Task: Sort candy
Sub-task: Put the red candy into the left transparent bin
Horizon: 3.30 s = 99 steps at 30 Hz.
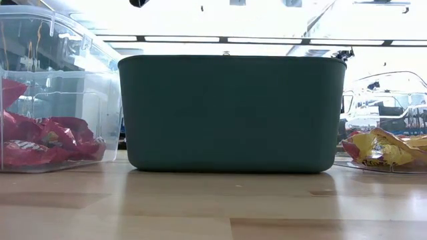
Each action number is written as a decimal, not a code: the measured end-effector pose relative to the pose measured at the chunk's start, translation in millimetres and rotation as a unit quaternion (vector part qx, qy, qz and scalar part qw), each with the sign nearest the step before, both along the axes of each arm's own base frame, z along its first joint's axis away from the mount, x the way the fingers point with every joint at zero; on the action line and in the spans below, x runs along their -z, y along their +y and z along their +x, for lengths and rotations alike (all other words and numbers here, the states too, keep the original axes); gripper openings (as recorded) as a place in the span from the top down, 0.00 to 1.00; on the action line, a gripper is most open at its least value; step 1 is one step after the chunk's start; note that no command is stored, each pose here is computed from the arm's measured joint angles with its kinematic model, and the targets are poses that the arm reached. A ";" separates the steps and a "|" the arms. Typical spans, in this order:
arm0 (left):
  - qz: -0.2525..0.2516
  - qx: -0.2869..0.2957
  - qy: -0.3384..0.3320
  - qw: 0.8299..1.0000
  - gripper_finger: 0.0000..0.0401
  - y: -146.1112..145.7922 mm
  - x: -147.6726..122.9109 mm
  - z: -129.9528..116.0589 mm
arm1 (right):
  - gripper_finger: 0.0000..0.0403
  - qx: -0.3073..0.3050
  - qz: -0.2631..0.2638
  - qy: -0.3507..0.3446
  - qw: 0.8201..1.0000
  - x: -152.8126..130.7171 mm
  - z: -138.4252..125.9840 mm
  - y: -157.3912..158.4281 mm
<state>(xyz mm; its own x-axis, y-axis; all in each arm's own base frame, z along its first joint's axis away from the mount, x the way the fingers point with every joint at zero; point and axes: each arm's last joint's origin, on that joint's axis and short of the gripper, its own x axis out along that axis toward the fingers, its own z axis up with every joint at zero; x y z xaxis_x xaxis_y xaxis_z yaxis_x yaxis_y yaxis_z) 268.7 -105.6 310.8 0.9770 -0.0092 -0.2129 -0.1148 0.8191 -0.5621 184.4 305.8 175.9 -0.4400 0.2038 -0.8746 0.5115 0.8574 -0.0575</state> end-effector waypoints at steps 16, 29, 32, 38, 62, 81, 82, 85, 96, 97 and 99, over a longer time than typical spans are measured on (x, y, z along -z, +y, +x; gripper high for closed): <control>-0.014 0.001 0.000 1.000 0.52 -0.2 0.0 0.0 | 0.43 -0.055 -0.050 0.075 0.994 59.4 -13.3 14.4; -0.017 0.015 0.002 1.000 0.52 -1.1 0.1 -0.1 | 0.96 -0.058 -0.054 0.039 0.996 54.3 -17.7 18.0; -0.017 0.015 0.002 1.000 0.52 -1.2 0.1 -0.1 | 0.99 -0.054 -0.081 -0.017 0.995 33.0 -16.7 10.2; -0.007 0.017 0.002 1.000 0.52 -1.0 0.1 0.0 | 1.00 -0.036 -0.079 -0.197 0.977 -29.4 -9.7 -8.2; -0.047 0.060 -0.017 0.997 0.52 -2.1 -9.4 -4.3 | 1.00 -0.220 -0.050 -0.666 0.711 -124.5 134.8 -96.4; 0.094 -0.114 -0.191 0.970 0.52 46.5 -108.7 -91.5 | 1.00 -0.171 -0.124 -0.823 0.527 -135.8 229.4 -192.0; 0.098 -0.113 -0.188 0.971 0.52 46.7 -108.2 -92.1 | 1.00 -0.167 -0.126 -0.826 0.523 -132.8 233.4 -194.9; 0.111 -0.111 -0.183 0.971 0.52 46.3 -107.3 -91.4 | 1.00 -0.151 -0.131 -0.834 0.515 -121.2 245.0 -201.7; 0.120 -0.106 -0.160 0.974 0.52 44.5 -101.0 -87.2 | 1.00 -0.083 -0.097 -0.853 0.505 -80.3 275.4 -225.7; 0.120 -0.106 -0.160 0.974 0.52 44.4 -100.9 -87.1 | 1.00 -0.077 -0.095 -0.855 0.504 -78.6 276.6 -226.7; 0.119 -0.106 -0.161 0.974 0.52 44.5 -101.1 -87.3 | 1.00 -0.071 -0.093 -0.857 0.502 -74.9 278.7 -227.8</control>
<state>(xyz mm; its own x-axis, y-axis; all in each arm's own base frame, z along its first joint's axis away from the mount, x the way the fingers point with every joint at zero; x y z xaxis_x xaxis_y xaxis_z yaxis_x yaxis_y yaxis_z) 181.4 -61.1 411.9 0.9682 0.2122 0.1326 -0.1451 0.9079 -0.3932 463.1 78.0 250.9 0.9926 0.1209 0.0085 -0.1185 0.9538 0.2762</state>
